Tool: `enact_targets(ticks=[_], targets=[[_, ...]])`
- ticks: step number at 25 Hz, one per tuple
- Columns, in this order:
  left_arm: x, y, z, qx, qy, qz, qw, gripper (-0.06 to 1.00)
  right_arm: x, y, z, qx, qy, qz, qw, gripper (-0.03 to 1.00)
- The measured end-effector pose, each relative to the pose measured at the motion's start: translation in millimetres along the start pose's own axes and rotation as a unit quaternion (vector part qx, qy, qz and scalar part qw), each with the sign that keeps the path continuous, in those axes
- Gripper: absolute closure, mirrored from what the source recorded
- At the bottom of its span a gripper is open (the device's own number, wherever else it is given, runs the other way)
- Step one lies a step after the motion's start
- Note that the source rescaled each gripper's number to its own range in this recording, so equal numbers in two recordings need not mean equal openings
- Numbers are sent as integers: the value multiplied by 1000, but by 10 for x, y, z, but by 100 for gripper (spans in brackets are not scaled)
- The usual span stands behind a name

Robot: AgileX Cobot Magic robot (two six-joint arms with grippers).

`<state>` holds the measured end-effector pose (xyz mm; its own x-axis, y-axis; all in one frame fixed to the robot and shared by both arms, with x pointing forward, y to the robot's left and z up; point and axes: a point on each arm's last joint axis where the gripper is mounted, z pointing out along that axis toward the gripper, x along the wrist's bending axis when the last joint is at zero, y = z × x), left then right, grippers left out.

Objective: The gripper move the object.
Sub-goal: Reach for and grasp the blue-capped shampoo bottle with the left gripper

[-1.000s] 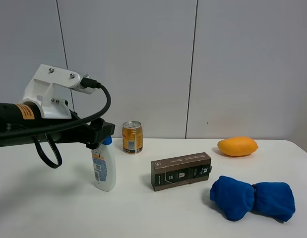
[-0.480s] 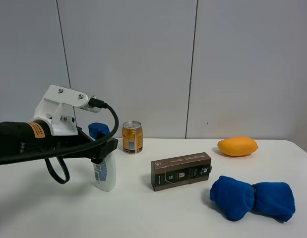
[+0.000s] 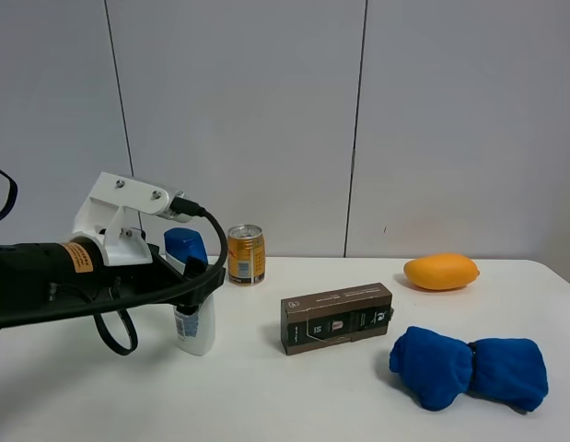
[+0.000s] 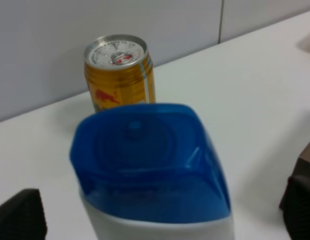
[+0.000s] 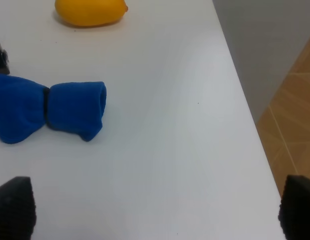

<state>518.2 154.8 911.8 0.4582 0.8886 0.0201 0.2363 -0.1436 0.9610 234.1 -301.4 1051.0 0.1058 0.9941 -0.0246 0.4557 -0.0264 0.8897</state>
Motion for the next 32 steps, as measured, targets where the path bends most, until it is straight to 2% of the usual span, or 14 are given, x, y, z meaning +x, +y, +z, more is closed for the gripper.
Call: enact_targets(ticks=[16,26,28,30,31,32], targets=[[-25,-197,295,2,-9,3,1000,2,0,0,0,0,0,0,1000,-3],[-20,-271,337,0,-5,1,1000,4,0,0,0,0,0,0,1000,-3],[-20,-271,337,0,-5,1,1000,15,0,0,0,0,0,0,1000,-3],[-20,-271,337,0,-5,1,1000,35,0,0,0,0,0,0,1000,-3],[-20,-271,337,0,-5,1,1000,52,0,0,0,0,0,0,1000,-3],[-20,-271,337,0,-5,1,1000,52,0,0,0,0,0,0,1000,-3]])
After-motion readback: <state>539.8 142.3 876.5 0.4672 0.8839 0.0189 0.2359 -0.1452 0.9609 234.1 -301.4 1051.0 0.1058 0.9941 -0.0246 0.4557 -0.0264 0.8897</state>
